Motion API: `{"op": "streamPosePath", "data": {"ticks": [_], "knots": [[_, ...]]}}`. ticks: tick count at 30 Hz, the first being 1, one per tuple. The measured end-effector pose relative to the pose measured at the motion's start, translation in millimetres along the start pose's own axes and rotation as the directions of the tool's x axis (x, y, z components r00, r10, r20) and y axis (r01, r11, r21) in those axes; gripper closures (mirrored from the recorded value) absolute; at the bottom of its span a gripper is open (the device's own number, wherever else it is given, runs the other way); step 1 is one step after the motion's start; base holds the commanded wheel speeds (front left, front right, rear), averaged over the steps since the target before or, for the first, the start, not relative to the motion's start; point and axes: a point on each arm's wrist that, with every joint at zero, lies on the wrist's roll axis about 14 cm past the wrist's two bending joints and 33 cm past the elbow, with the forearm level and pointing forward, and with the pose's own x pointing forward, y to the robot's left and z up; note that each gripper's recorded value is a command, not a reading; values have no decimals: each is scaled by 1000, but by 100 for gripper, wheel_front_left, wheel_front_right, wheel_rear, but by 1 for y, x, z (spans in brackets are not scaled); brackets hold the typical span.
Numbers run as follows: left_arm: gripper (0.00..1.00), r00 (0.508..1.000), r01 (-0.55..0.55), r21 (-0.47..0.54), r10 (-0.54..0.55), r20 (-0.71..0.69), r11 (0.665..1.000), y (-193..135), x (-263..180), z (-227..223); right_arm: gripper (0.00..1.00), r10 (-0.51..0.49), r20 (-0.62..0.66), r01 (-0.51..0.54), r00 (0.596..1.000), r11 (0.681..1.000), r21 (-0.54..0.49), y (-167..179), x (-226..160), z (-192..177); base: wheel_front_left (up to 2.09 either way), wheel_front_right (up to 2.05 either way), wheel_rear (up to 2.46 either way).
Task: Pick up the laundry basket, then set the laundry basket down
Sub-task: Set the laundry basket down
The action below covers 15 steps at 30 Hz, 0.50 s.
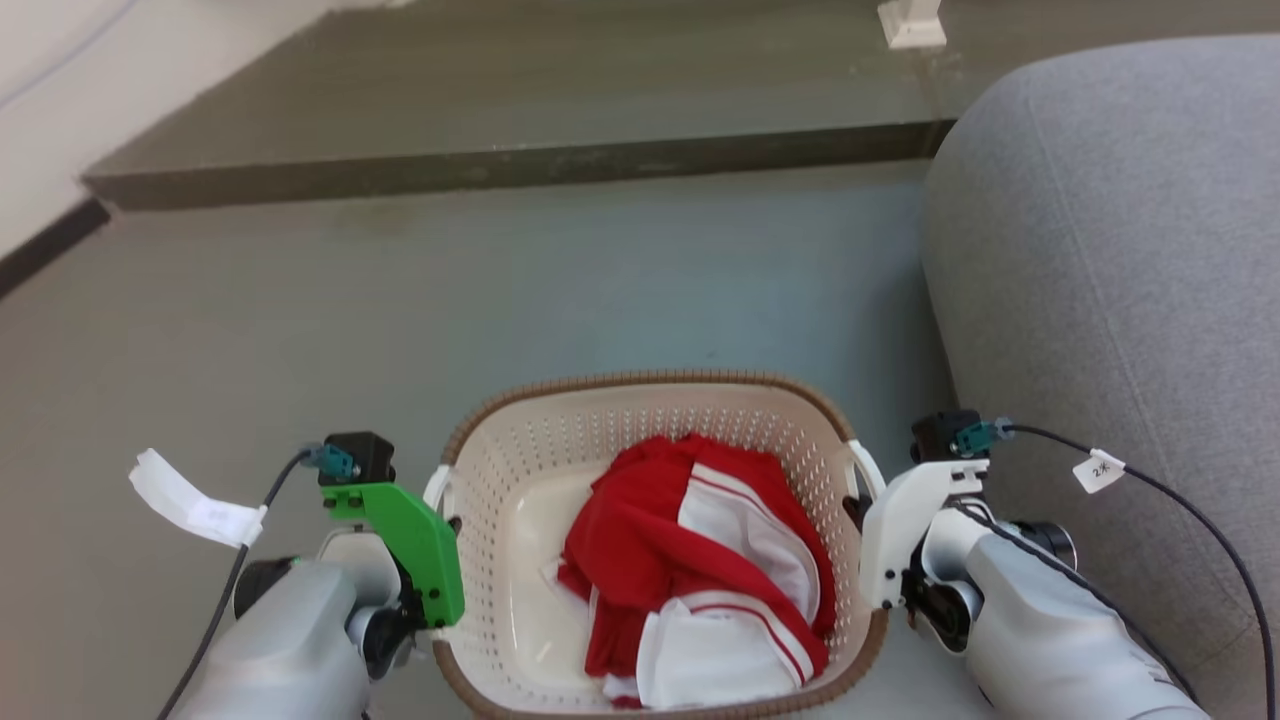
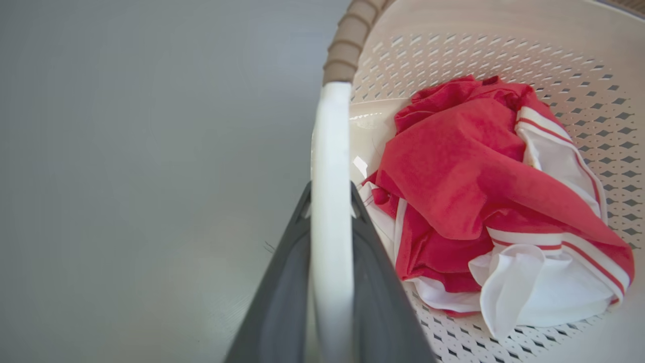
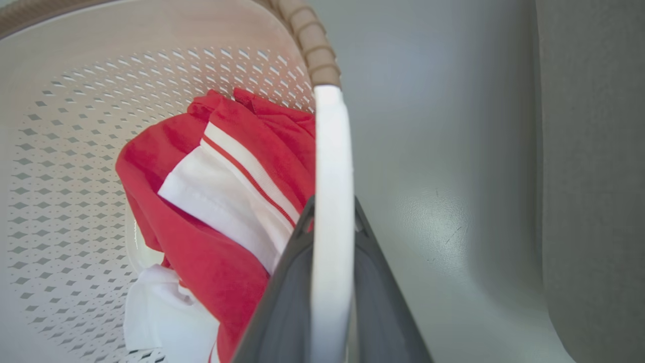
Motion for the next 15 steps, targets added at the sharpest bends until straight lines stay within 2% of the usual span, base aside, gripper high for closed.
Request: {"op": "streamPosePath", "data": {"ticks": [15], "knots": [[100, 1000, -13, -11, 13, 9, 1000, 28, 47, 7, 100, -21, 19, 21, 1000, 1000, -22, -14, 48, 6, 0, 0, 0]]}}
